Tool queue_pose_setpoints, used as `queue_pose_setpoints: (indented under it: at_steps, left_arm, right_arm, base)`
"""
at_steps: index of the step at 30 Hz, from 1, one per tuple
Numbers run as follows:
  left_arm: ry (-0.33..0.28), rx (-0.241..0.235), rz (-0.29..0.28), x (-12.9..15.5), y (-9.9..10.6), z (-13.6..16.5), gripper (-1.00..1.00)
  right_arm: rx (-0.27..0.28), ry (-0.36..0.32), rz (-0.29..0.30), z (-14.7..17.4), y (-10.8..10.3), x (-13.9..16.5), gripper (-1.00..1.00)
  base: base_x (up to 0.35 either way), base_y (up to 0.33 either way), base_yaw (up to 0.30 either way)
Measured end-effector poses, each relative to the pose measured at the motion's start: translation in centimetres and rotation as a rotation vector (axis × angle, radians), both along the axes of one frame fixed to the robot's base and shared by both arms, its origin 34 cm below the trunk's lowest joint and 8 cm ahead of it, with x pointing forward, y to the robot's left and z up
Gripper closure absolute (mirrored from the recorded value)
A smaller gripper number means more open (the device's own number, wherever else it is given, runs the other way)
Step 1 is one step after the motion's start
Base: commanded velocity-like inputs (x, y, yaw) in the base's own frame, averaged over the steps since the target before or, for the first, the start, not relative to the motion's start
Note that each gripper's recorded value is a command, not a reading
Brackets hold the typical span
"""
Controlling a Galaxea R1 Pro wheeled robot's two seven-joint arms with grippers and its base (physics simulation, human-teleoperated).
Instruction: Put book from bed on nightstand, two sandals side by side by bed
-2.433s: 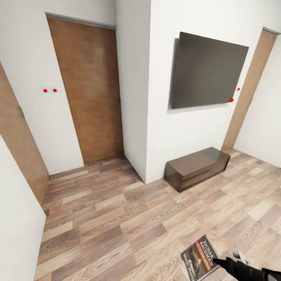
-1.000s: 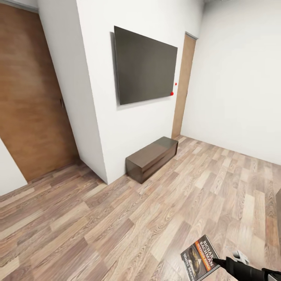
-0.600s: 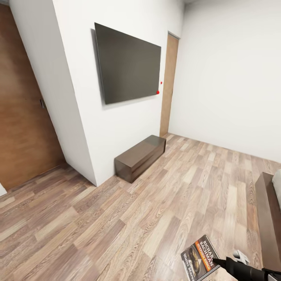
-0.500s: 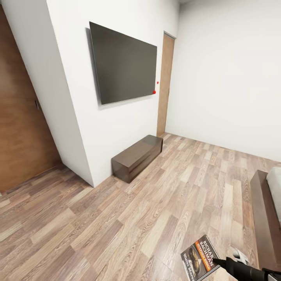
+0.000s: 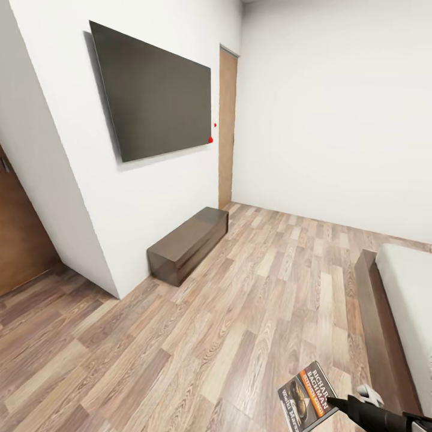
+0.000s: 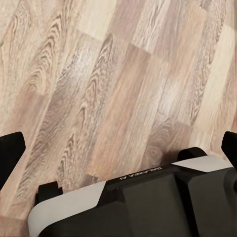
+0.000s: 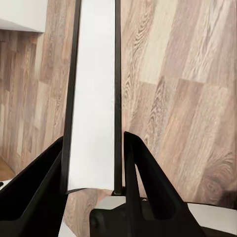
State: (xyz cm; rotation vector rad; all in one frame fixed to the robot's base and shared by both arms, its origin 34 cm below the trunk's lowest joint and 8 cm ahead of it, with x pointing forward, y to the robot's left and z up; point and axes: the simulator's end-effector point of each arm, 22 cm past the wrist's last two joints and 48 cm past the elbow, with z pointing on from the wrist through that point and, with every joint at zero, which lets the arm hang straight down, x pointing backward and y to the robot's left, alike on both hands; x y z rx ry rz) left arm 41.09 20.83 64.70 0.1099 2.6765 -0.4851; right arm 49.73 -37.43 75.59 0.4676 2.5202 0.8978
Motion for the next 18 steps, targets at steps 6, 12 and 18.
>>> queue_pose_setpoints:
  at_steps: [6, 12, 18]
  left_arm:
    - [0.003, 0.000, 0.000, -0.08, 0.00, -0.12, -1.00]
    - [0.007, 0.000, -0.001, -0.22, 0.00, -0.23, -1.00]
    - [0.010, 0.000, -0.001, -0.31, -0.01, -0.31, -1.00]
  right_arm:
    - [0.000, 0.004, 0.000, -0.15, 0.00, -0.04, 1.00]
    - [0.000, 0.008, 0.000, -0.29, 0.00, -0.14, 1.00]
    - [0.000, 0.010, 0.001, -0.40, 0.01, -0.19, 1.00]
  base:
    - [0.131, 0.000, -0.250]
    - [0.007, 0.000, -0.248]
    - [0.000, 0.000, -0.248]
